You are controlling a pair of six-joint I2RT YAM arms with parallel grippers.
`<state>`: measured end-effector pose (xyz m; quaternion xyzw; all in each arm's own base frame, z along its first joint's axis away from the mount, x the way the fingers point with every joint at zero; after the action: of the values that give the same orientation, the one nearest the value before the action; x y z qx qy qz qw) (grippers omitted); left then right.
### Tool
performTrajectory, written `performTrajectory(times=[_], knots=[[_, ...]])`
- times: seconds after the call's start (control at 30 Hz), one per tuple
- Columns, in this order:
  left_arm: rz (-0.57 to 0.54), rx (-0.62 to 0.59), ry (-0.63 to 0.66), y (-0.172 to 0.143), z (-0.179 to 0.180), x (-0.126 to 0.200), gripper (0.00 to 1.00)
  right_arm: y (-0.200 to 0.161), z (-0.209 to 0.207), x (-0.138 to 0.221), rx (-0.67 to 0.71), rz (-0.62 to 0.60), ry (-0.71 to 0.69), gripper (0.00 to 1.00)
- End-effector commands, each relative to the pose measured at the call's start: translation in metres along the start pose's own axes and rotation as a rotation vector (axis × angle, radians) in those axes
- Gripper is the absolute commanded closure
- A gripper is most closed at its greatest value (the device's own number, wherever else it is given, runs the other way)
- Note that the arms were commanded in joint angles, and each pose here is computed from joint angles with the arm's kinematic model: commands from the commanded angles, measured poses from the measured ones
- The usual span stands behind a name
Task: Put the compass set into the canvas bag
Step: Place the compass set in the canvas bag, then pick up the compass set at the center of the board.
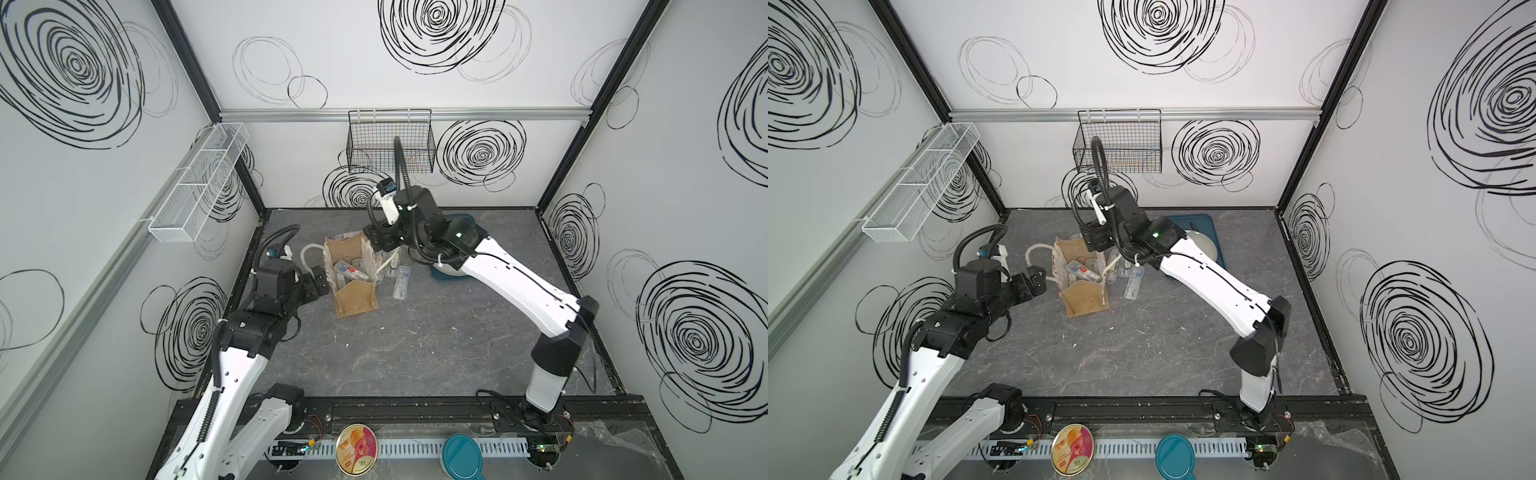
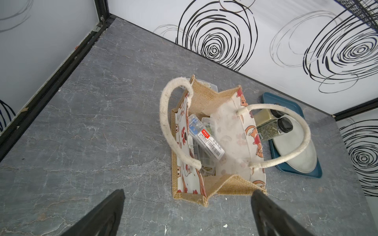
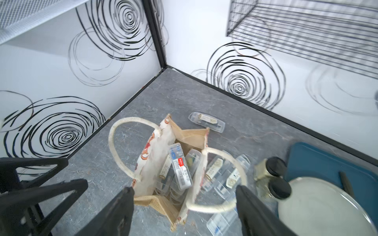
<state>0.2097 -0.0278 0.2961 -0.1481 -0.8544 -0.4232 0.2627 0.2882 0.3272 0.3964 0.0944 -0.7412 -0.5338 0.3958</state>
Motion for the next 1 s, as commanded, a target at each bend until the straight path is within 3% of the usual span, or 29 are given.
performTrajectory(times=[0.0, 0.17, 0.4, 0.53, 0.67, 0.97], knots=[[-0.062, -0.014, -0.039, 0.01, -0.01, 0.003, 0.01, -0.055, -0.033, -0.002, -0.107, 0.118, -0.112, 0.19], [-0.064, -0.03, -0.059, 0.009, -0.017, 0.002, 0.01, -0.134, -0.071, 0.016, -0.257, 0.214, -0.181, 0.22], [-0.061, -0.042, -0.061, 0.007, -0.017, 0.003, 0.01, -0.216, -0.065, -0.031, -0.359, 0.394, -0.109, 0.23], [-0.057, -0.044, -0.05, 0.003, -0.013, 0.003, 0.01, -0.226, -0.055, -0.067, -0.413, 0.499, -0.048, 0.23], [-0.059, -0.051, -0.036, 0.003, -0.011, 0.004, 0.01, -0.229, -0.043, -0.106, -0.374, 0.626, 0.002, 0.22], [-0.06, -0.066, -0.012, 0.002, -0.007, 0.003, 0.01, -0.232, -0.03, -0.151, -0.364, 0.682, 0.044, 0.18]])
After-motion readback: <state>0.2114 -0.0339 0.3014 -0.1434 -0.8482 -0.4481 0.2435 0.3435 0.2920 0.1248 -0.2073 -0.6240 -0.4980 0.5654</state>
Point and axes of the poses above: each gripper's point midway between its finger pads, its own x axis back along the fingers, its own z axis along the line the jaws close on, y = z × x, the point moved 8 cm from there along x, back along the fingers, and after that the axes turned 14 degrees about x, right-handed, at the moved point
